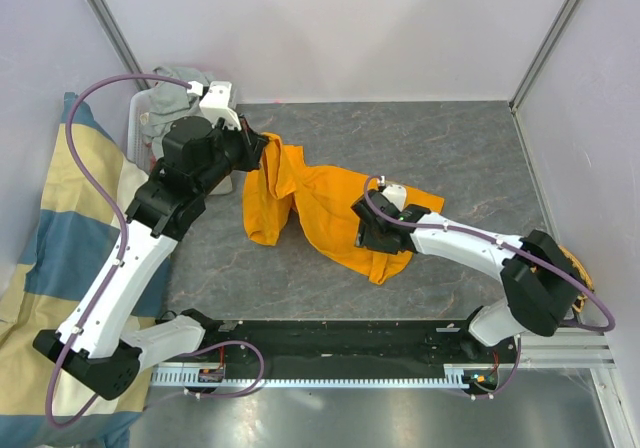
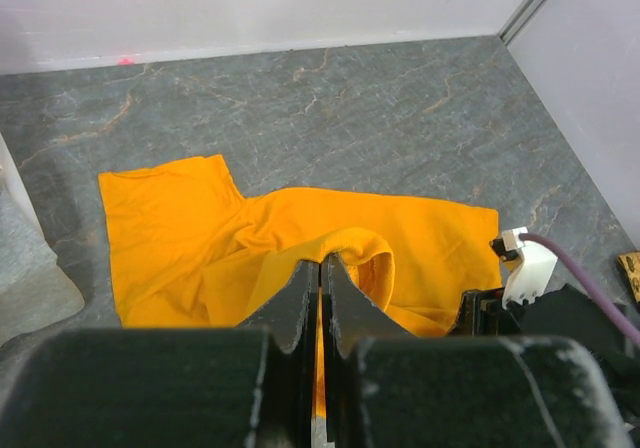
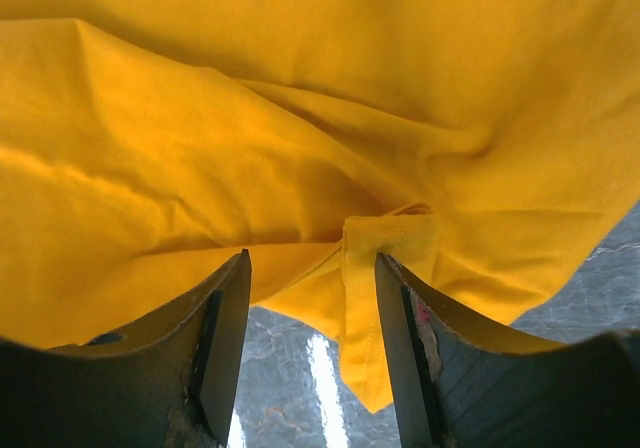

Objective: Fold and stack the t-shirts
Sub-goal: Flatten the tshirt out

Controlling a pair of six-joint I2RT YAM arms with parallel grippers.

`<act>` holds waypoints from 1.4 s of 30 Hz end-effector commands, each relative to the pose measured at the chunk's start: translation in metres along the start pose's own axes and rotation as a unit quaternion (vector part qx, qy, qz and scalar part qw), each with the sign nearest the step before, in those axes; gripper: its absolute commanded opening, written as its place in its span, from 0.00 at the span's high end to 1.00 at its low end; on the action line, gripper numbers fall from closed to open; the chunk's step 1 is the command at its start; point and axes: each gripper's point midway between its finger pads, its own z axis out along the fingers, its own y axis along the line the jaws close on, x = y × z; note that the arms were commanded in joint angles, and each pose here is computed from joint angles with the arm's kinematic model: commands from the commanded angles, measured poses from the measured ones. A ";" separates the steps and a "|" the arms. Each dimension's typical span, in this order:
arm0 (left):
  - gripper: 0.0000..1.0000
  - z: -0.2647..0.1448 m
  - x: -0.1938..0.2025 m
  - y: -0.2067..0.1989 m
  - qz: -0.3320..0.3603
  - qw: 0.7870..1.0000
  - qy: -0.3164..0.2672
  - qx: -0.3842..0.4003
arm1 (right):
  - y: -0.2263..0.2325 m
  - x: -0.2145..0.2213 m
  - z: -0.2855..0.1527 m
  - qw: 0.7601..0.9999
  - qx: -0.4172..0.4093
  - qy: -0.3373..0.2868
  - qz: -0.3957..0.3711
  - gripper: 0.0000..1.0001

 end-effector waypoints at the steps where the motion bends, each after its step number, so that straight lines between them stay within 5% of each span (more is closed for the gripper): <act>1: 0.98 -0.008 -0.016 -0.004 -0.008 0.999 -0.030 0.014 | 0.004 -0.012 0.001 0.998 0.039 -0.039 -0.002 0.40; 20: 0.98 -0.006 -0.014 0.002 -0.009 1.000 -0.026 0.013 | -0.040 -0.001 -0.013 0.988 0.129 -0.073 -0.033 0.40; 42: 0.98 -0.008 -0.007 0.013 -0.013 1.000 -0.023 0.000 | -0.014 0.000 0.005 0.992 0.104 -0.055 -0.053 0.40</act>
